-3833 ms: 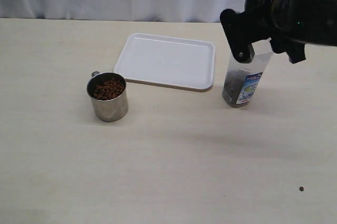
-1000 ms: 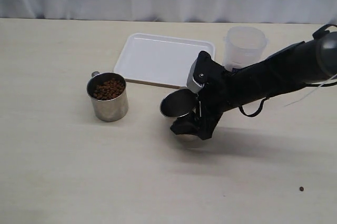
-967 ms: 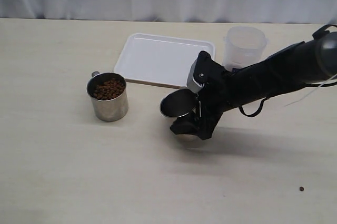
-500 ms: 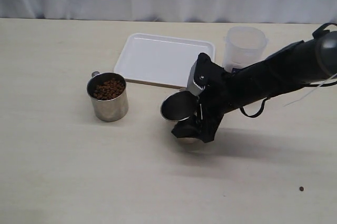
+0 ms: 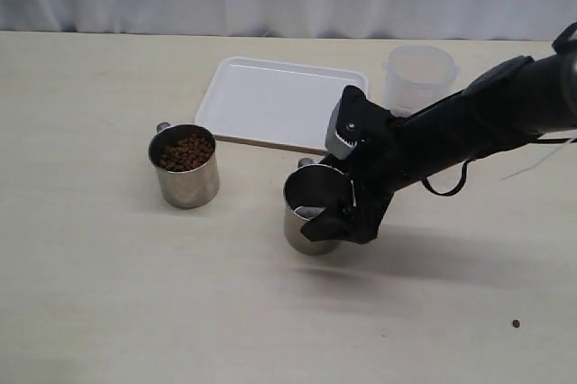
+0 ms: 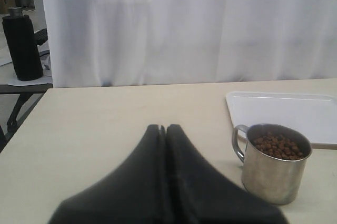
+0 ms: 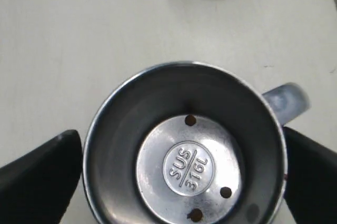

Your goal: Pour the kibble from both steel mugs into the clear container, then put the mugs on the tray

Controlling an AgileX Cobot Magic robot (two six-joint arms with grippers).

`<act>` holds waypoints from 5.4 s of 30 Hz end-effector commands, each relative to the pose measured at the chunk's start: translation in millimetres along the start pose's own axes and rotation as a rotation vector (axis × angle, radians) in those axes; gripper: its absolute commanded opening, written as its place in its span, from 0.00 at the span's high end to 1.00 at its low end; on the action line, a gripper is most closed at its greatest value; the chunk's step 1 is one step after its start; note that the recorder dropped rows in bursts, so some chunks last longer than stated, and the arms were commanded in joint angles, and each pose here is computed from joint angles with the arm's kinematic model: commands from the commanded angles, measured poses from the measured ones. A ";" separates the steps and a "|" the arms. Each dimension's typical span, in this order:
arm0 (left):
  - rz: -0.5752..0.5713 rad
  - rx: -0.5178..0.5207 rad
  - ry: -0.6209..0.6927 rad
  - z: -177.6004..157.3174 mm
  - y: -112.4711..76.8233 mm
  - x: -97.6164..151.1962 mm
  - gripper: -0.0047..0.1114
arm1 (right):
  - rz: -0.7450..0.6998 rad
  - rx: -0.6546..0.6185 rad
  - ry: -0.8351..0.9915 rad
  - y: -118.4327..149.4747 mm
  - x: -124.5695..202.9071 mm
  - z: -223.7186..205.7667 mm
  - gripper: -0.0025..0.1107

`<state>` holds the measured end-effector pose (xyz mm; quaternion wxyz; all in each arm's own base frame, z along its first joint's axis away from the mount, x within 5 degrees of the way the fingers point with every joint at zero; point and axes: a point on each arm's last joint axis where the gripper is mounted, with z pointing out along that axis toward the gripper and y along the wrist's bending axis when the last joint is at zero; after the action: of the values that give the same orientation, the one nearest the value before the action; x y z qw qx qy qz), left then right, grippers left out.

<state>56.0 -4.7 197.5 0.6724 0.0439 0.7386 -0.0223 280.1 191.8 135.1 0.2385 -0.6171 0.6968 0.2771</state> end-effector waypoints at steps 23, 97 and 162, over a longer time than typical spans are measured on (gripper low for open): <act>-0.006 0.006 -0.006 0.0 -0.4 0.3 0.96 | 0.512 0.709 -0.410 99.1 -22.2 -162.6 0.94; -0.004 0.006 -0.002 0.0 -0.4 0.8 0.96 | 0.480 1.294 -0.816 213.9 111.5 -176.8 0.94; -0.002 0.006 -0.006 0.0 -0.3 0.4 0.96 | 0.471 1.267 -0.745 213.6 114.0 -172.3 0.94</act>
<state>56.0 -4.7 197.3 0.6717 0.0439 0.7392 -0.0222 55.7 10.1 204.2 0.6961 -0.0665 0.7123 0.0609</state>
